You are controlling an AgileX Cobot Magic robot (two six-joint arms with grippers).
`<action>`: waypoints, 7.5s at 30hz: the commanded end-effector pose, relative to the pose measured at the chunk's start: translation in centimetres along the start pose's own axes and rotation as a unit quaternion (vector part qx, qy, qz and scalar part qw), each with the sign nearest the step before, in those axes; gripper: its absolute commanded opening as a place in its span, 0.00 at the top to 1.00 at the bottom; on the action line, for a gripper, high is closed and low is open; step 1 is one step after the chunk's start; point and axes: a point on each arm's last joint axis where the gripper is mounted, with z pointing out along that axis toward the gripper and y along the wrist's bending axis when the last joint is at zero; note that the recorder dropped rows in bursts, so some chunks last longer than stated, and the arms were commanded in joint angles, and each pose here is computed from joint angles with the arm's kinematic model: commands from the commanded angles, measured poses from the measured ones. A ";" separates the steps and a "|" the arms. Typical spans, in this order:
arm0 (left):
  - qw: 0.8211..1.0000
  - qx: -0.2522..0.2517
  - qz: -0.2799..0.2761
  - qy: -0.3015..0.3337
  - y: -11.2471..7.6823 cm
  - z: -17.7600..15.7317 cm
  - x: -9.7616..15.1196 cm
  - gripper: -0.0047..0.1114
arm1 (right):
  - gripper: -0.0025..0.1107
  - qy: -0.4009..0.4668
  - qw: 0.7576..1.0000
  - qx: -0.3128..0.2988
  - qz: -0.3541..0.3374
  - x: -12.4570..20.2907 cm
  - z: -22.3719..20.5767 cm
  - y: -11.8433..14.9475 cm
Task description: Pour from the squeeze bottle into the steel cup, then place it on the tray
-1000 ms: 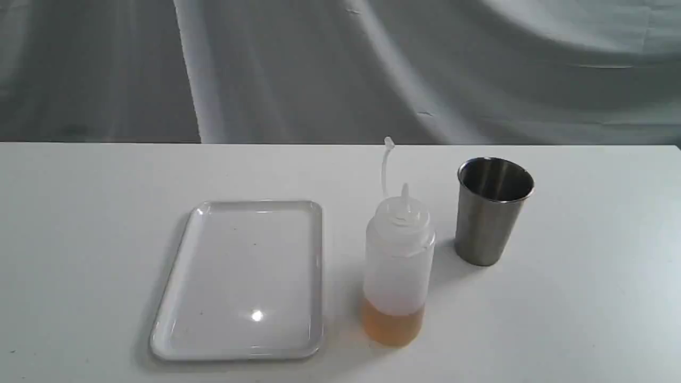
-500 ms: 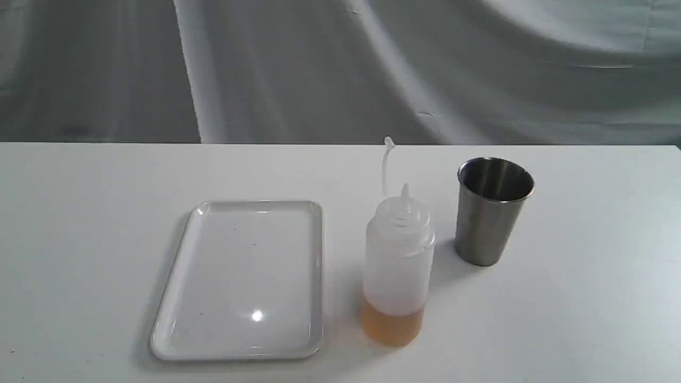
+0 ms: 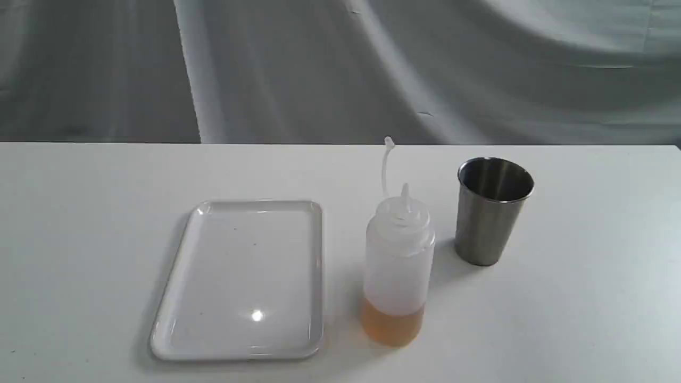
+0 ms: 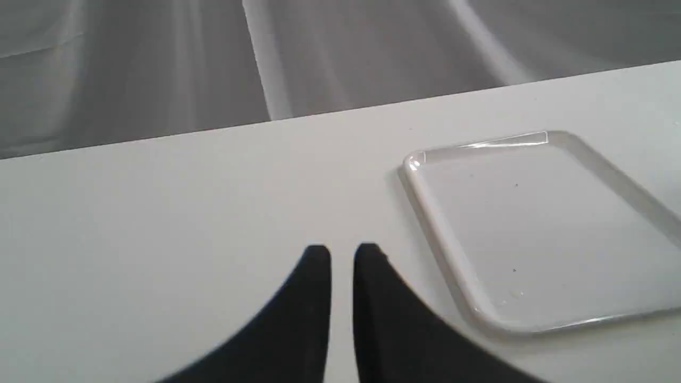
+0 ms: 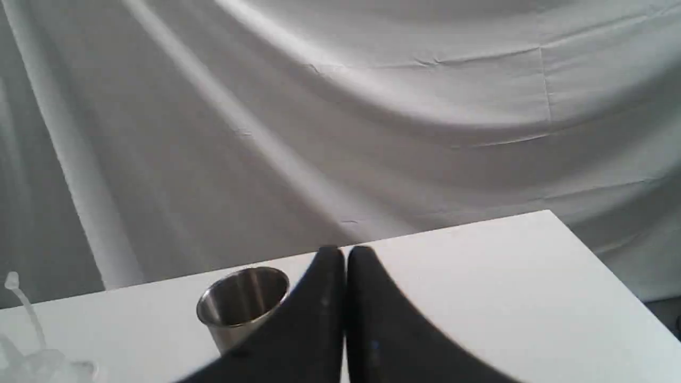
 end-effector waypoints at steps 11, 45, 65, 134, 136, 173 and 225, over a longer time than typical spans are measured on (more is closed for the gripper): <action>1.000 0.001 0.000 -0.004 0.0 0.0 0.1 0.89 | 0.98 -0.025 0.999 -0.013 0.030 -0.8 0.5 0.3; 1.000 0.001 0.000 -0.004 0.0 0.0 0.1 0.89 | 0.98 0.267 0.915 -0.263 -0.152 6.2 13.3 12.4; 1.000 0.001 0.000 -0.004 0.0 0.0 0.1 0.89 | 0.95 0.309 0.911 -0.234 -0.140 14.4 14.2 11.7; 1.000 0.001 0.000 -0.004 0.0 0.0 0.1 0.89 | 0.05 0.310 0.907 -0.233 -0.162 18.0 22.4 16.9; 1.000 0.001 0.000 -0.004 0.0 0.0 0.1 0.89 | 0.05 0.310 0.908 -0.233 -0.161 18.0 22.4 17.0; 1.000 0.001 0.000 -0.004 0.0 0.0 0.1 0.89 | 0.65 0.306 0.928 -0.198 -0.076 11.5 21.4 15.2; 1.000 0.001 0.000 -0.004 0.0 0.0 0.1 0.89 | 0.65 0.366 0.830 -0.002 -0.420 2.6 26.9 5.2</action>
